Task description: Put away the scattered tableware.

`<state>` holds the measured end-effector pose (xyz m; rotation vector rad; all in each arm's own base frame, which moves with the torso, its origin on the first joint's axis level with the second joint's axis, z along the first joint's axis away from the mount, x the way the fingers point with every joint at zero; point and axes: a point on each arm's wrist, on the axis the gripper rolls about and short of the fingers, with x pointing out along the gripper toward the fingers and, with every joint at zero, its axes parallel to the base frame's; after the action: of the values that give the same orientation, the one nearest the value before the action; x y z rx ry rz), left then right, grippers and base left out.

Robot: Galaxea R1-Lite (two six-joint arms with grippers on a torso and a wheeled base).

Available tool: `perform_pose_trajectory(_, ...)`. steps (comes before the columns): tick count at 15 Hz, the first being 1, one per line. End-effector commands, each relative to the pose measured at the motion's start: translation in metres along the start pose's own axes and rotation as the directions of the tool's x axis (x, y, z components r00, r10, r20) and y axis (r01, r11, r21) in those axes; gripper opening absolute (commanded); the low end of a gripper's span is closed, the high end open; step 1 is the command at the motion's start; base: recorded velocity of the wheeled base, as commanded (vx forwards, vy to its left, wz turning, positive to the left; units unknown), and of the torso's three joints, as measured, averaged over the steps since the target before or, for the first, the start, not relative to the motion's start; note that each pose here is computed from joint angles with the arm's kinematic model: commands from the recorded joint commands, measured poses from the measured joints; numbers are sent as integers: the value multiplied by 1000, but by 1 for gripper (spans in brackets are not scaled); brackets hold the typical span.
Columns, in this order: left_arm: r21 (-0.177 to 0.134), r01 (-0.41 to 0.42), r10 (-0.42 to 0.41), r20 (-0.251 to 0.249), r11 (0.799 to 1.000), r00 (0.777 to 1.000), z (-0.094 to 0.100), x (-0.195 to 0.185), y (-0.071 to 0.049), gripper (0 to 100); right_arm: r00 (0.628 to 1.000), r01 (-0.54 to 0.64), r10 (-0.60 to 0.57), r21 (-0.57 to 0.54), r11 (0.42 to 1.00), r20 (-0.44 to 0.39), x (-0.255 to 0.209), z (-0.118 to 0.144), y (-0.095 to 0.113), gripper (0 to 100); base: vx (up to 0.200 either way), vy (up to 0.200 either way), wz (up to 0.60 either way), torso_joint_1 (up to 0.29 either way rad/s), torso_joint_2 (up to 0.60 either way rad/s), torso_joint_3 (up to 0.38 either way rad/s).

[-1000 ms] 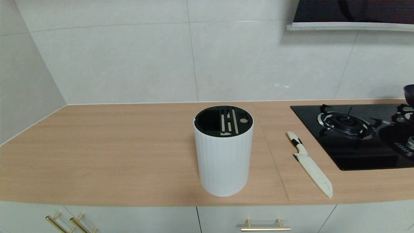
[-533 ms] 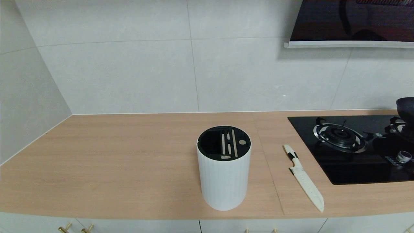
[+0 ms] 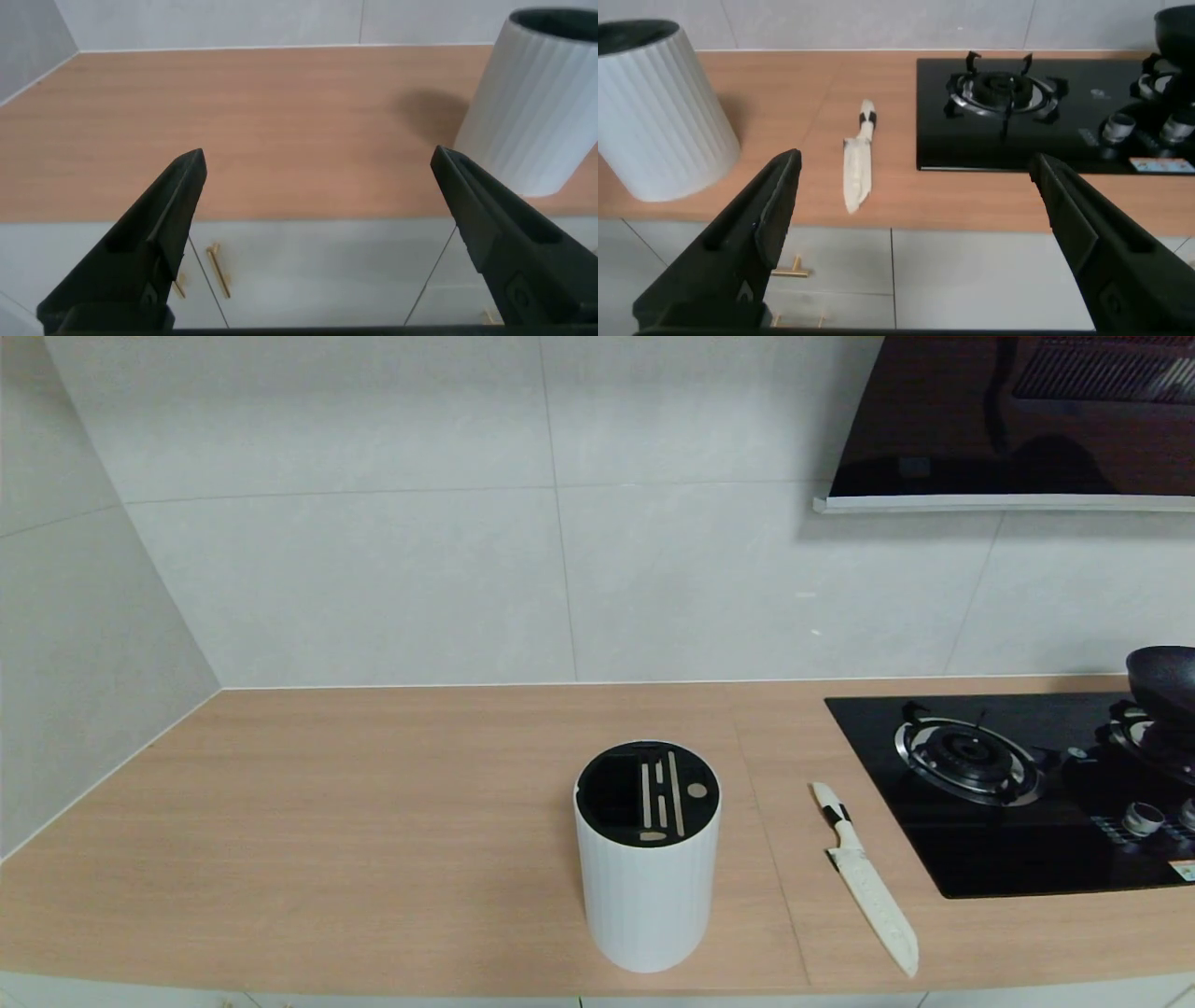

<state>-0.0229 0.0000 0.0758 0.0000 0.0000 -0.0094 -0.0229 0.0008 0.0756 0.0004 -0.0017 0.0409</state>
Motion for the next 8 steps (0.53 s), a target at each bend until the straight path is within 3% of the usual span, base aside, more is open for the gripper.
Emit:
perform_pose_trajectory(1, 0, 0, 0, 0, 1000, 1000, 0, 0, 0, 100, 1000, -1, 1, 1, 1000, 0, 0, 0, 0, 100, 0, 0, 0, 183, -383, -198)
perform_pose_trajectory(3, 0, 0, 0, -2, 1000, 1000, 0, 0, 0, 100, 1000, -1, 1, 1, 1000, -2, 0, 0, 0, 100, 0, 0, 0, 124, -266, -129)
perform_pose_trajectory(8, 0, 0, 0, 0, 1000, 1000, 0, 0, 0, 100, 1000, -1, 1, 0, 1000, -2, 0, 0, 0, 100, 0, 0, 0, 4, -11, -5)
